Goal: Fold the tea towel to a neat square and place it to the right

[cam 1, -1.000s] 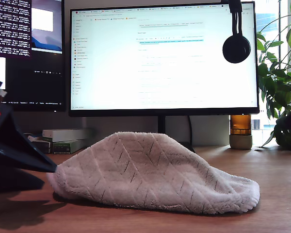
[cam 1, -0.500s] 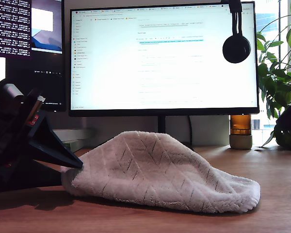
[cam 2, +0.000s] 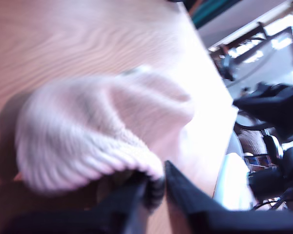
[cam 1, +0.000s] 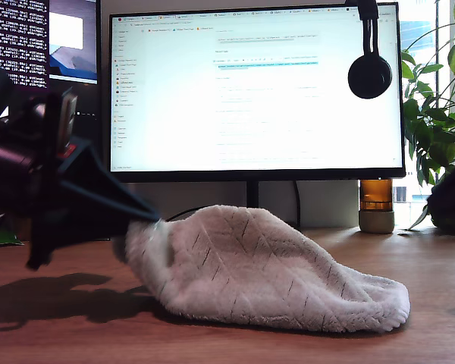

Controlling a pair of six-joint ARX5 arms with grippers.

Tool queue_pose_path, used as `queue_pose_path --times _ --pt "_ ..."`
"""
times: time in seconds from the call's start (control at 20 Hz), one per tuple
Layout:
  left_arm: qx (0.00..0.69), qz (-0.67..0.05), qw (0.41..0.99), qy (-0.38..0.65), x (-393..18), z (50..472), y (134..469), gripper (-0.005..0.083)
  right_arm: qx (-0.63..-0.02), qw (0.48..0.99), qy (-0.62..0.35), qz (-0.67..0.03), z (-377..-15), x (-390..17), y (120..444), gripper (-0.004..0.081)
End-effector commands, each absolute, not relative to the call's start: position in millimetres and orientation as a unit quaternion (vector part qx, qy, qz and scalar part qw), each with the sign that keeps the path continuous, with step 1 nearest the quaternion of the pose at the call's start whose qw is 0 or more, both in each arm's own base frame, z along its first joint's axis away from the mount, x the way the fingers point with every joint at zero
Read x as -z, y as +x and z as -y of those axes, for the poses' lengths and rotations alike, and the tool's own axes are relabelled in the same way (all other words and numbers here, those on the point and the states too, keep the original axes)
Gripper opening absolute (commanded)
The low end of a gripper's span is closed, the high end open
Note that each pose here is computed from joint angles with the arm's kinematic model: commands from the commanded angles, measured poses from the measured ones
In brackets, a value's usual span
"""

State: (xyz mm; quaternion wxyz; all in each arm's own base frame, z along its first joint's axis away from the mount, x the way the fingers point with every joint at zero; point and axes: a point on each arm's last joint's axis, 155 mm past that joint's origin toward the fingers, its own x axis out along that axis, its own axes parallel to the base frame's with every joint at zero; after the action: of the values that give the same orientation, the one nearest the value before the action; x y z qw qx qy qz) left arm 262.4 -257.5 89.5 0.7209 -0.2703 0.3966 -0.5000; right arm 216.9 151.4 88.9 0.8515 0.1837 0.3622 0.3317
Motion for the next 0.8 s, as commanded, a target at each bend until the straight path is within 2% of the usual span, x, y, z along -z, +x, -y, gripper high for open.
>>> queue_pose_path --times 0.0,0.2,0.35,0.75 --pt "0.517 -0.373 0.723 -0.266 -110.1 266.6 274.6 -0.0024 -0.361 0.841 0.174 -0.364 -165.2 -93.8 211.1 0.0153" --pt "0.544 -0.333 0.727 -0.253 -148.7 287.0 291.2 -0.0024 -0.406 0.811 0.15 -0.392 -190.7 -82.8 191.4 0.0163" --pt "0.527 -0.307 0.758 -0.233 -156.3 293.5 308.3 -0.0024 -0.429 0.794 0.139 -0.407 -203.5 -76.2 181.0 0.0181" --pt "0.456 -0.311 0.813 -0.187 -97.2 294.1 368.0 -0.0024 -0.448 0.787 0.114 -0.408 -212.4 -72.6 171.6 0.0183"
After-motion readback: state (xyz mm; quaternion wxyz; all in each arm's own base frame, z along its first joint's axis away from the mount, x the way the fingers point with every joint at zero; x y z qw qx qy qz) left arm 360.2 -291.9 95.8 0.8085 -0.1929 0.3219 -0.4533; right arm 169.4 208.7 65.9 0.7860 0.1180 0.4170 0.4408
